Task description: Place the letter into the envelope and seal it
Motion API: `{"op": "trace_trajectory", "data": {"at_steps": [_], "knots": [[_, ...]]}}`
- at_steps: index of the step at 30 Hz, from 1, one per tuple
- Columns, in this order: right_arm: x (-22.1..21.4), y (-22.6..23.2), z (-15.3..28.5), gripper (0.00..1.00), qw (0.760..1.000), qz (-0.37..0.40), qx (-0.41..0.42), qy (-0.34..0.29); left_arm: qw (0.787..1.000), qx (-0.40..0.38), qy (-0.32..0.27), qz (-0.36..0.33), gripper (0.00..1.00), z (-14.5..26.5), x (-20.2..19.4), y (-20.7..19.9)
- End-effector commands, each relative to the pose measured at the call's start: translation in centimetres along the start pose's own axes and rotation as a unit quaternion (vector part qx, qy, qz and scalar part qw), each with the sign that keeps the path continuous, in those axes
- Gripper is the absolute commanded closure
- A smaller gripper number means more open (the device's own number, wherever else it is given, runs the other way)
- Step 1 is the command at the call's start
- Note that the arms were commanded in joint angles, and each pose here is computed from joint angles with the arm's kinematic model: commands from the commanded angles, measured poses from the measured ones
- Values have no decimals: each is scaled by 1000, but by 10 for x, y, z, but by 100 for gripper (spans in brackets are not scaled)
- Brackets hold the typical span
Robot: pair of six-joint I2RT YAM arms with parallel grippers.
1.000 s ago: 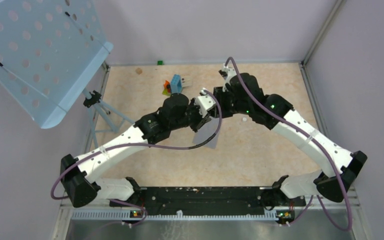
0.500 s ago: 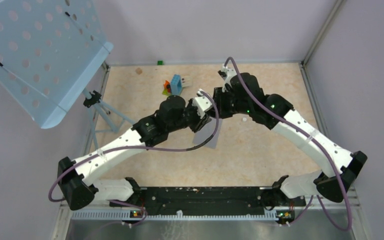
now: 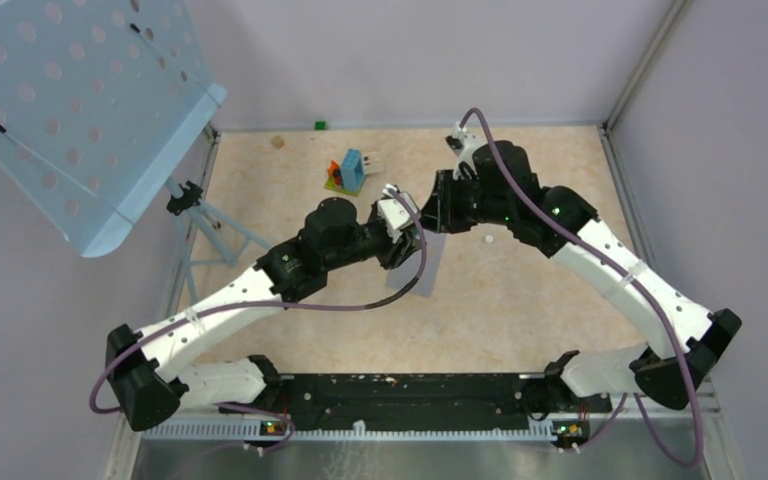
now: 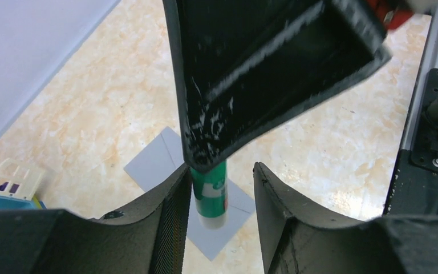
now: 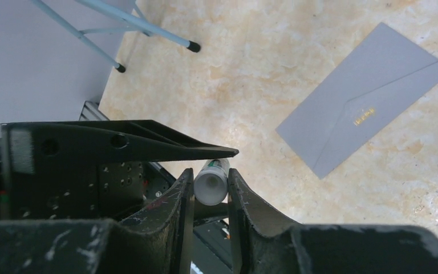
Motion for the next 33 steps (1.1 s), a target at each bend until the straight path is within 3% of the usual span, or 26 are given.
{"op": "trace_trajectory", "data": {"at_steps": [1, 15, 20, 23, 28, 33], "knots": [[18, 8, 19, 100, 999, -3, 22, -47, 999, -15, -38, -3, 50, 5, 9, -2], [15, 13, 17, 100, 998, -11, 47, -45, 992, -66, -108, 11, 56, 16, 22, -7], [17, 13, 20, 100, 998, -13, 46, -50, 991, -86, -101, 9, 60, 14, 18, -10], [18, 13, 22, 100, 998, -13, 44, -52, 991, -88, -95, 10, 54, 13, 14, -10], [19, 14, 23, 100, 997, -13, 47, -54, 992, -82, -95, 11, 53, 12, 10, -8], [19, 14, 22, 100, 997, -15, 48, -55, 992, -85, -91, 11, 60, 8, 7, -7]]}}
Point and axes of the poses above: each gripper's point midway between its finger pads, its own z axis back along the fingers, its own y axis along the line the jaws close on, x = y × z, the point moved 5 cm from there along z, back along the fingers, and after that the axes turned 15 degrees about z, right-handed, at the moved point
